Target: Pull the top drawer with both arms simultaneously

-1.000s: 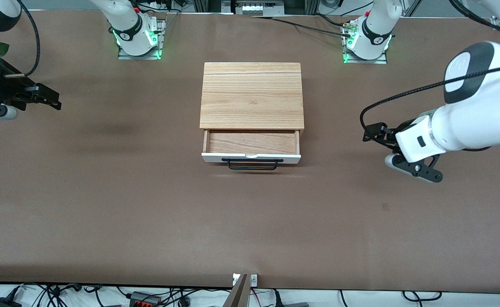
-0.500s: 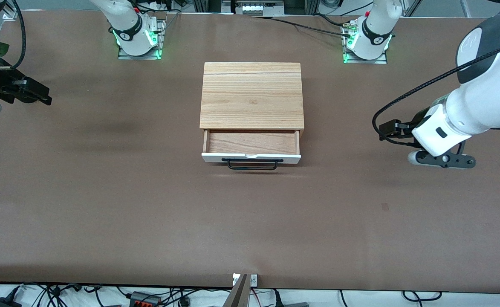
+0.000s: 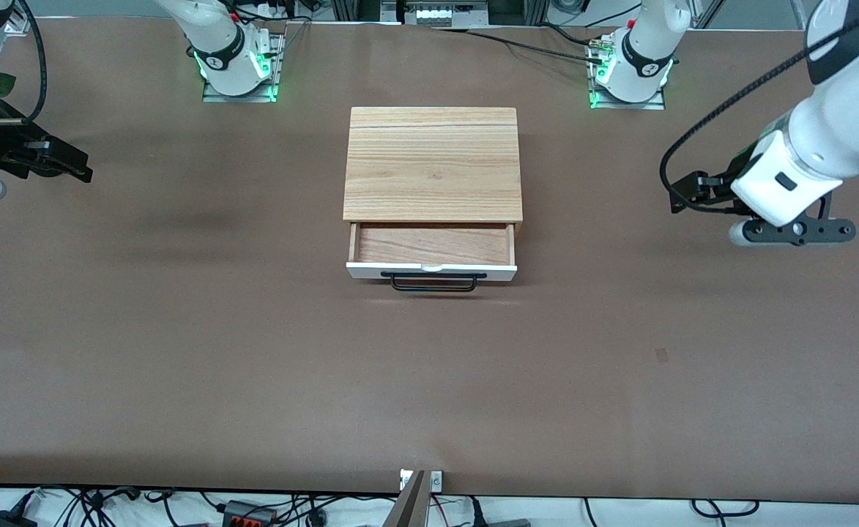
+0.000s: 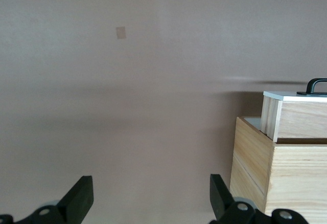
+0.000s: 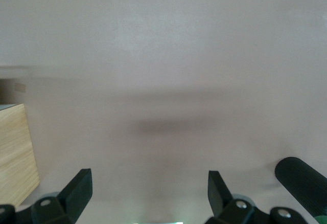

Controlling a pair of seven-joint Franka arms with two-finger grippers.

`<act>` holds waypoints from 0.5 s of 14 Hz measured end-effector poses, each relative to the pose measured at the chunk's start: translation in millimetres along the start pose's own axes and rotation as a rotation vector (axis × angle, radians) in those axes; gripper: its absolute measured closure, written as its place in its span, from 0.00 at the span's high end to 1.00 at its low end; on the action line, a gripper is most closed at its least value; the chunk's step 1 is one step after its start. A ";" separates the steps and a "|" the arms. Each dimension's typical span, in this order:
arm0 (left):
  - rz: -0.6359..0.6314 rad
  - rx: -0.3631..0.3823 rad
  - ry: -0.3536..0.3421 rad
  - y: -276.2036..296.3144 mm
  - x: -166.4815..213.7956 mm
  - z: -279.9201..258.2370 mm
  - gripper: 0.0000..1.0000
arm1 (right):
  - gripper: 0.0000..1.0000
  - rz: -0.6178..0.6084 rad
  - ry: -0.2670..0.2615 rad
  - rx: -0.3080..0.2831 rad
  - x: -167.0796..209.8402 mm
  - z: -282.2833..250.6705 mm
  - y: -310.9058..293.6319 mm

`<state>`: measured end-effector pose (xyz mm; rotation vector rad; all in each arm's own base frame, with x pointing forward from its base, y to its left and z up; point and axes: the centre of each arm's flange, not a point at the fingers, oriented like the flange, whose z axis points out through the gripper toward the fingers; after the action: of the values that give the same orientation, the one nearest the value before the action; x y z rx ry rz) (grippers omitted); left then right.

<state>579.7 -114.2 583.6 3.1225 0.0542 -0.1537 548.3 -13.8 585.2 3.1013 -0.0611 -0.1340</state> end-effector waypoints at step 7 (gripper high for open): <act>-0.005 0.023 0.027 -1.4 -38.4 15.6 1.00 | 1.00 0.002 -0.008 0.000 -0.9 0.7 -0.2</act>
<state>540.0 -114.3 571.8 3.1479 0.0612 -0.1130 547.3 -13.5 584.6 3.1006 -0.0640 -0.1470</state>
